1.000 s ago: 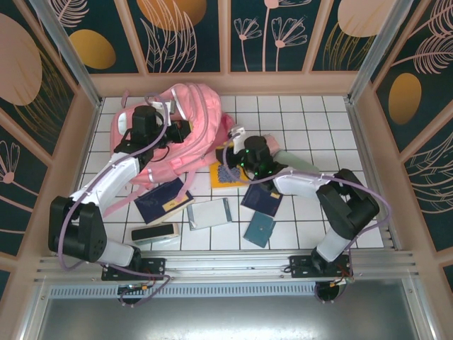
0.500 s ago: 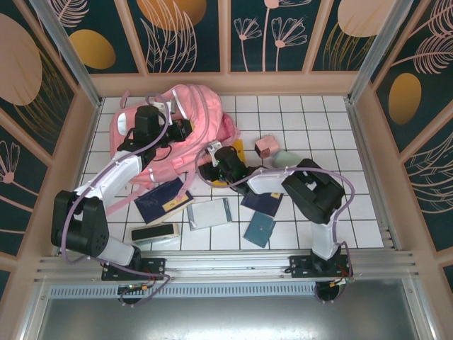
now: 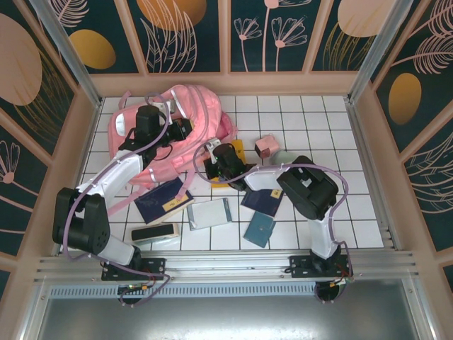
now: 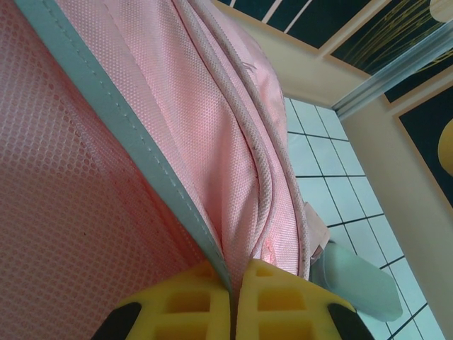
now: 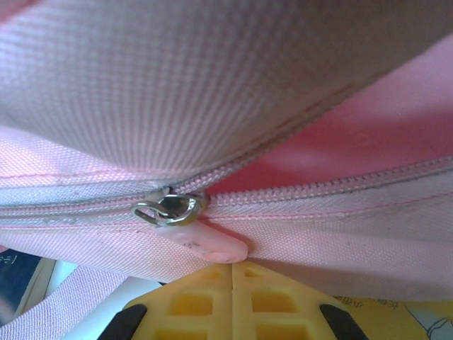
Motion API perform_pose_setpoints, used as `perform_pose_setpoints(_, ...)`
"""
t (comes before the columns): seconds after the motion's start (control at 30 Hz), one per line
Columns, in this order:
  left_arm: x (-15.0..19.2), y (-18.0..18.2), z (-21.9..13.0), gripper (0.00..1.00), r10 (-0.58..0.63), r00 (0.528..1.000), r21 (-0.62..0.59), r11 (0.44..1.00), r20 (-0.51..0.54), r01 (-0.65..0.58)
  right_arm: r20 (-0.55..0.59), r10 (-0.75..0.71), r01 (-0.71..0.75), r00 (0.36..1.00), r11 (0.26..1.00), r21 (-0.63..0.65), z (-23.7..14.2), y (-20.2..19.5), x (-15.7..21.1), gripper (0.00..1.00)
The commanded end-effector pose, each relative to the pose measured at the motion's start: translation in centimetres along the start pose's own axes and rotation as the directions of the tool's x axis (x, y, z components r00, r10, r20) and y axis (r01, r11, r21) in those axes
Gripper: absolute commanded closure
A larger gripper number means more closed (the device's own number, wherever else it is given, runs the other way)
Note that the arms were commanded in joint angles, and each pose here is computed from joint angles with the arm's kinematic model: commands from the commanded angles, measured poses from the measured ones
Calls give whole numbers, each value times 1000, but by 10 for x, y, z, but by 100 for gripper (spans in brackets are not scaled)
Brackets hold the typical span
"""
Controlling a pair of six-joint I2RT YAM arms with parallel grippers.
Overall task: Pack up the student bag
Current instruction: Open the student bag at the middle-left of the table.
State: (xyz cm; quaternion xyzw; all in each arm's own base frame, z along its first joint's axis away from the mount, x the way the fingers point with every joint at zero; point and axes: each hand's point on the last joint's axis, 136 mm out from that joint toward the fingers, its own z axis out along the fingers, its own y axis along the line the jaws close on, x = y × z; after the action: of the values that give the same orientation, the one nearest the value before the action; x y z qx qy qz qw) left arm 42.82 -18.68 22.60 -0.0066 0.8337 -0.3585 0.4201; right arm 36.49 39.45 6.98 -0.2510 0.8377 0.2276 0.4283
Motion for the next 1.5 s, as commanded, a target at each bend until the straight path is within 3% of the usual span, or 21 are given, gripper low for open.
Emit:
perform_pose_setpoints(0.0, -31, -23, -3, 100, 16, 995, 69, 997, 103, -23, 36, -28, 30, 999, 999, -44, -4, 9, -2, 100)
perform_pose_setpoints(0.1, -30, -23, -2, 100, 5, 995, 82, 997, 99, -13, 43, -46, 48, 998, 998, -49, -6, 13, -1, 100)
perform_pose_setpoints(0.17, -30, -24, -2, 100, 0, 995, 87, 996, 98, -8, 51, -45, 45, 998, 999, 0, -6, 5, -3, 75)
perform_pose_setpoints(0.23, -30, -24, -3, 100, -3, 995, 87, 996, 101, -5, 69, -46, 42, 997, 998, 49, -6, -4, -6, 65)
perform_pose_setpoints(0.7, -24, -30, -2, 100, -41, 996, 143, 989, 84, 29, 185, -126, 108, 975, 989, 101, 10, -9, -30, 73)
perform_pose_setpoints(1.0, -24, -30, -2, 100, -36, 996, 136, 990, 84, 24, 199, -139, 120, 970, 987, 103, 18, -7, -32, 100)
perform_pose_setpoints(1.47, -30, -27, 6, 100, -62, 993, 133, 990, 101, 48, 210, -160, 175, 965, 983, -56, -2, 34, -12, 100)
